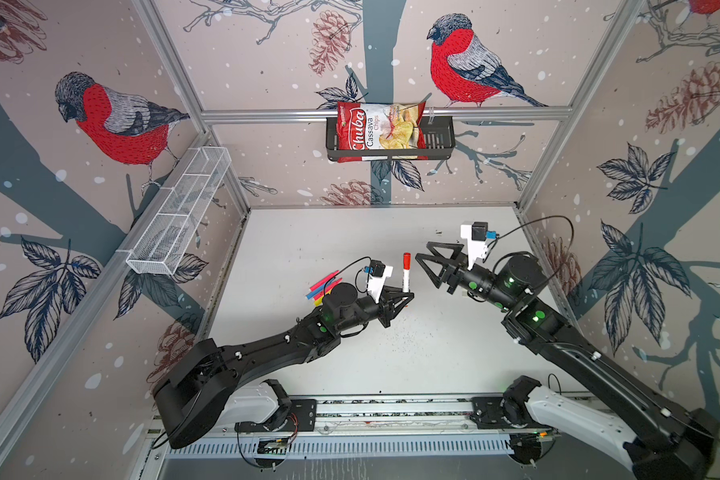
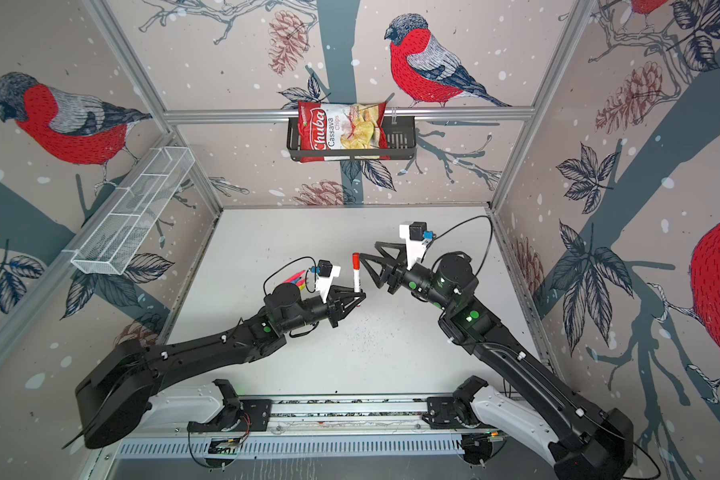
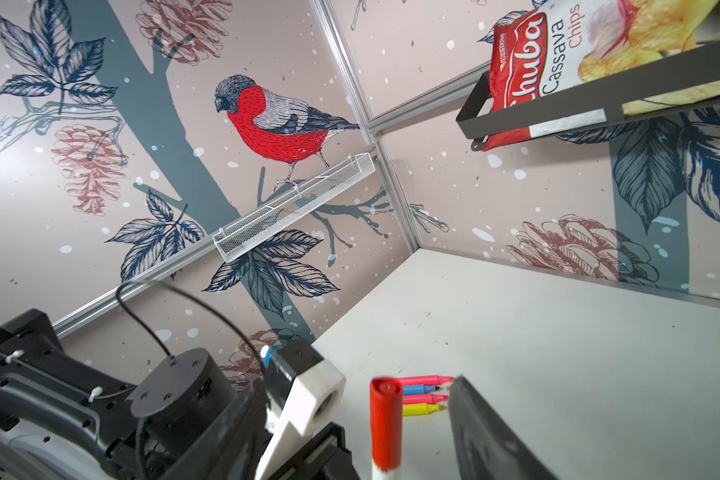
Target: Insert the pens into the pen caps
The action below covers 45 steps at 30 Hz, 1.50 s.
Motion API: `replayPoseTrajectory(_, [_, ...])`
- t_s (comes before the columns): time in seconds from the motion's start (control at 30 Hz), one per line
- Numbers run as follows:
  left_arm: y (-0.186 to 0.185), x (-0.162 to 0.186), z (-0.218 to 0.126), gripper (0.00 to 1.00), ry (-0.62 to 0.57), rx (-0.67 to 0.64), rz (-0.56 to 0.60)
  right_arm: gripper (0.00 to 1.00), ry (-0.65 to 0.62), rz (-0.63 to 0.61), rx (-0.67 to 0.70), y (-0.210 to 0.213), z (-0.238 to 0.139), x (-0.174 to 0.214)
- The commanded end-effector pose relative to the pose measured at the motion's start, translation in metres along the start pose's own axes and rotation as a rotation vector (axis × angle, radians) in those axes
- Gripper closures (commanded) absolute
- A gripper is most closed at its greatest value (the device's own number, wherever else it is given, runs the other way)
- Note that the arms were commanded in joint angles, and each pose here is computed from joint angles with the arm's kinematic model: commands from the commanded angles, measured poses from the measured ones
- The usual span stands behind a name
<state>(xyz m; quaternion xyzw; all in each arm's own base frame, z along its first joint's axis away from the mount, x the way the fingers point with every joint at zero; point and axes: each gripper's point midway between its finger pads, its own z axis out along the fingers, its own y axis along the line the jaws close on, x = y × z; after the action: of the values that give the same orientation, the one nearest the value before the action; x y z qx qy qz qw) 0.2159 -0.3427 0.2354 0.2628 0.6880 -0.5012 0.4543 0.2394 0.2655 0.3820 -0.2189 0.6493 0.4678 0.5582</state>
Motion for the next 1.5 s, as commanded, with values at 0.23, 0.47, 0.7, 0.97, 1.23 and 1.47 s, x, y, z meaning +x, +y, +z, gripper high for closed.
replayPoseTrajectory(0.23, [0.007,0.009,-0.004,1.00,0.022,-0.070,0.052,0.37,0.231,0.005,0.016,-0.009,0.042,0.030])
replayPoseTrajectory(0.47, [0.007,0.012,-0.005,1.00,0.038,-0.073,0.066,0.47,0.284,-0.017,0.001,-0.003,0.050,0.046])
replayPoseTrajectory(0.7, [0.005,0.011,-0.005,1.00,0.038,-0.062,0.071,0.54,0.333,-0.045,0.053,-0.009,0.055,0.064])
replayPoseTrajectory(0.97, [0.004,0.012,-0.006,1.00,0.039,-0.059,0.067,0.86,0.342,-0.062,0.080,-0.014,0.055,0.073])
replayPoseTrajectory(1.23, [-0.004,-0.002,-0.006,1.00,-0.002,-0.028,0.082,0.99,0.362,-0.074,0.076,-0.015,0.046,0.097])
replayPoseTrajectory(1.47, [-0.012,-0.028,-0.009,1.00,-0.089,0.025,0.077,1.00,0.424,-0.036,0.076,-0.018,0.033,0.134])
